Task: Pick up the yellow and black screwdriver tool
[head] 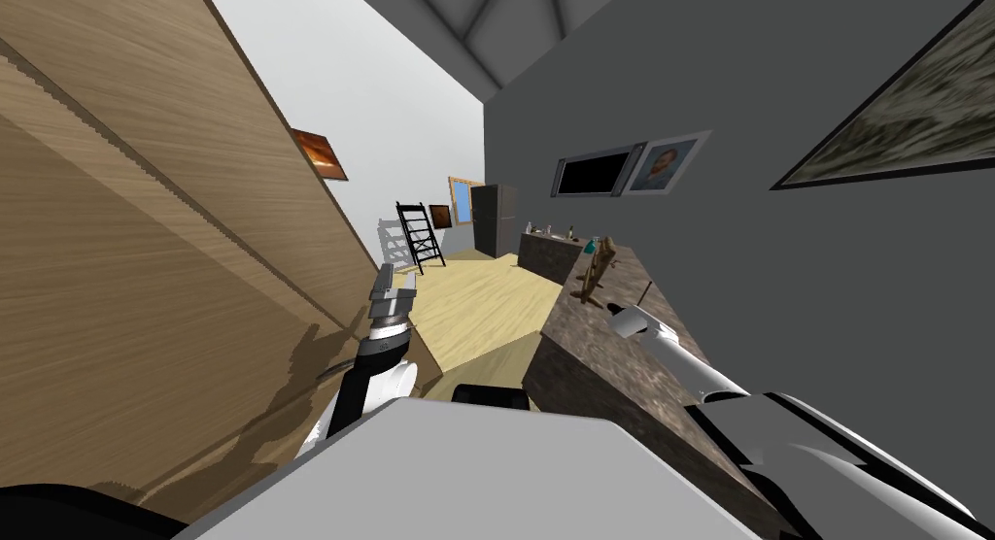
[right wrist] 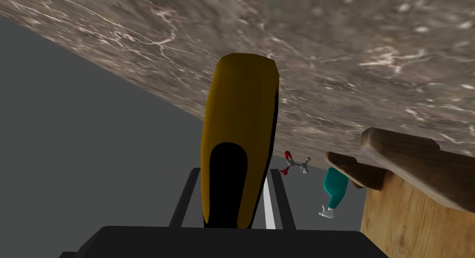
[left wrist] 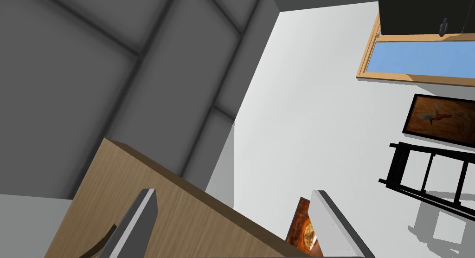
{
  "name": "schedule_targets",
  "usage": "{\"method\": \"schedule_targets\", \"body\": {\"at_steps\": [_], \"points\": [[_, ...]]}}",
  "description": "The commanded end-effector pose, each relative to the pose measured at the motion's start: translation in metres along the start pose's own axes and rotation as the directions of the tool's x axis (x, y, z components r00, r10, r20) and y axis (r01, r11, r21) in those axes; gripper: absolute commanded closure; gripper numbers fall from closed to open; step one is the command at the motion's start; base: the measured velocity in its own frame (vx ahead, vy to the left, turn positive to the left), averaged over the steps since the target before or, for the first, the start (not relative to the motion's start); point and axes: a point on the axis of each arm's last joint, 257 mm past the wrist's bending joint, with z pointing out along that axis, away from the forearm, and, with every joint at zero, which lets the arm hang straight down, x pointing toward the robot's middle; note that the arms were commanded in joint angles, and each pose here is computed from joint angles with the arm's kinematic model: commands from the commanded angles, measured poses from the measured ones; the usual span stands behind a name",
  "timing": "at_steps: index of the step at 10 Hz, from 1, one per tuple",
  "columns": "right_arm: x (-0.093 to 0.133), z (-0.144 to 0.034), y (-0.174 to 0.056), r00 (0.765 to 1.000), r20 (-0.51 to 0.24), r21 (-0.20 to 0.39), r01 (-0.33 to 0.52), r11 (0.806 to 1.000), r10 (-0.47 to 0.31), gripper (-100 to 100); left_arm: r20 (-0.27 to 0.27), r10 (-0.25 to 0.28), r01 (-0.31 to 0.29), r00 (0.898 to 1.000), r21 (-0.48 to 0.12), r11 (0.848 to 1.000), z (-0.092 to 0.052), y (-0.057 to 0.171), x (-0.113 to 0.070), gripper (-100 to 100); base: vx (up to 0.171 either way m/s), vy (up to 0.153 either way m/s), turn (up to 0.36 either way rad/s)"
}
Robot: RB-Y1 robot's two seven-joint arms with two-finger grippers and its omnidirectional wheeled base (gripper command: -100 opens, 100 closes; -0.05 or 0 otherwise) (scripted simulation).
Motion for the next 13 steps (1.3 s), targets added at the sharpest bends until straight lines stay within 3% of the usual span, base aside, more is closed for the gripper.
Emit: {"method": "schedule_targets", "body": {"at_steps": [1,11,13], "points": [[-0.008,0.007,-0.008,1.000,0.005,-0.007,0.004,1.000,-0.004,100,0.000,0.000,0.000,1.000,0.000,1.000,0.000,0.000,0.000,0,0.010,0.112,-0.040],[-0.037,0.037,-0.060,0.999,0.045,-0.031,0.004,1.000,-0.003,100,0.000,0.000,0.000,1.000,0.000,1.000,0.000,0.000,0.000,0,0.016,0.100,-0.036],[-0.037,0.036,-0.058,0.999,0.046,-0.033,0.006,0.999,-0.004,100,0.000,0.000,0.000,1.000,0.000,1.000,0.000,0.000,0.000,0,0.009,0.056,-0.026]]}}
